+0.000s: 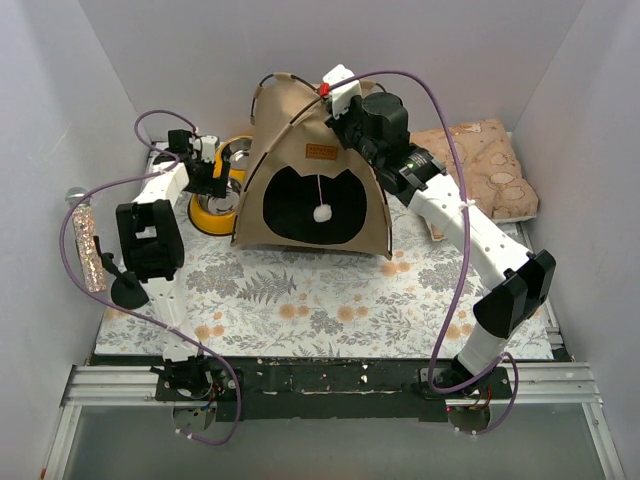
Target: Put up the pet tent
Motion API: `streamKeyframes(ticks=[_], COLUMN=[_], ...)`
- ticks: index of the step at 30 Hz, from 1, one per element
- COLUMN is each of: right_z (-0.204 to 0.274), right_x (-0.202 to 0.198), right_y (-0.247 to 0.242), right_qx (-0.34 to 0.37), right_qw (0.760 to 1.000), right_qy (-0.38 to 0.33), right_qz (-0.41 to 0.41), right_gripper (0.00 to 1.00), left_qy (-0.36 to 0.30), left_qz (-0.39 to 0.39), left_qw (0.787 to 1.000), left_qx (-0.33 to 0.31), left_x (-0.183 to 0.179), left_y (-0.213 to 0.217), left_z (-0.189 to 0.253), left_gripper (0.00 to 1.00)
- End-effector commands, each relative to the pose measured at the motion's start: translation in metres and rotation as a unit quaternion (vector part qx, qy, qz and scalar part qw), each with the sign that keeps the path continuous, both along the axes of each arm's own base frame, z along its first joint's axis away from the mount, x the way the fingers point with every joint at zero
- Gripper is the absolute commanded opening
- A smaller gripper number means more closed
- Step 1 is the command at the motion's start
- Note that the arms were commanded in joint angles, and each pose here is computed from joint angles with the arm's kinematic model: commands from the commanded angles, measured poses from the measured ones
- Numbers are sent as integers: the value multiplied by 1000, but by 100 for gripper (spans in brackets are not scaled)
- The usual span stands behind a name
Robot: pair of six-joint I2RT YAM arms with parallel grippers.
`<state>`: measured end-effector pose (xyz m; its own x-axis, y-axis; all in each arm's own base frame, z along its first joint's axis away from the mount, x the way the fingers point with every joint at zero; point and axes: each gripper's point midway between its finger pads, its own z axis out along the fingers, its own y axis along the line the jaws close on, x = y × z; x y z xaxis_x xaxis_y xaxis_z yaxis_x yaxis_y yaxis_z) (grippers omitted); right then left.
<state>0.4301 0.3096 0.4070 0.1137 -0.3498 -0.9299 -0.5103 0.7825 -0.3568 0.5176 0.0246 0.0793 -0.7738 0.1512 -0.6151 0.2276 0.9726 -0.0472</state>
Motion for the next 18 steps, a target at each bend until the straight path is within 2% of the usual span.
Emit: streamKeyframes(ticks=[1, 3, 6, 10, 14, 18], right_z=[26, 18, 8, -5, -17, -30], right_x=[9, 12, 16, 26, 40, 51], right_y=[-25, -28, -26, -11, 9, 34], right_qx=[12, 4, -7, -11, -11, 13], right_qw=[998, 998, 999, 999, 999, 999], right_qy=[-40, -36, -33, -36, -30, -5], right_qz=[-47, -41, -29, -1, 20, 32], right_gripper=[1, 1, 1, 1, 1, 1], left_qy=[41, 79, 94, 107, 112, 75], left_qz=[37, 75, 113, 130, 156, 189], left_qw=[992, 982, 976, 970, 969, 976], left_qx=[115, 152, 158, 173, 154, 73], left_x=[-6, -30, -64, -100, -114, -104], left_y=[54, 86, 117, 129, 126, 105], left_z=[-16, -31, -28, -25, -18, 16], left_gripper=[98, 98, 98, 98, 97, 98])
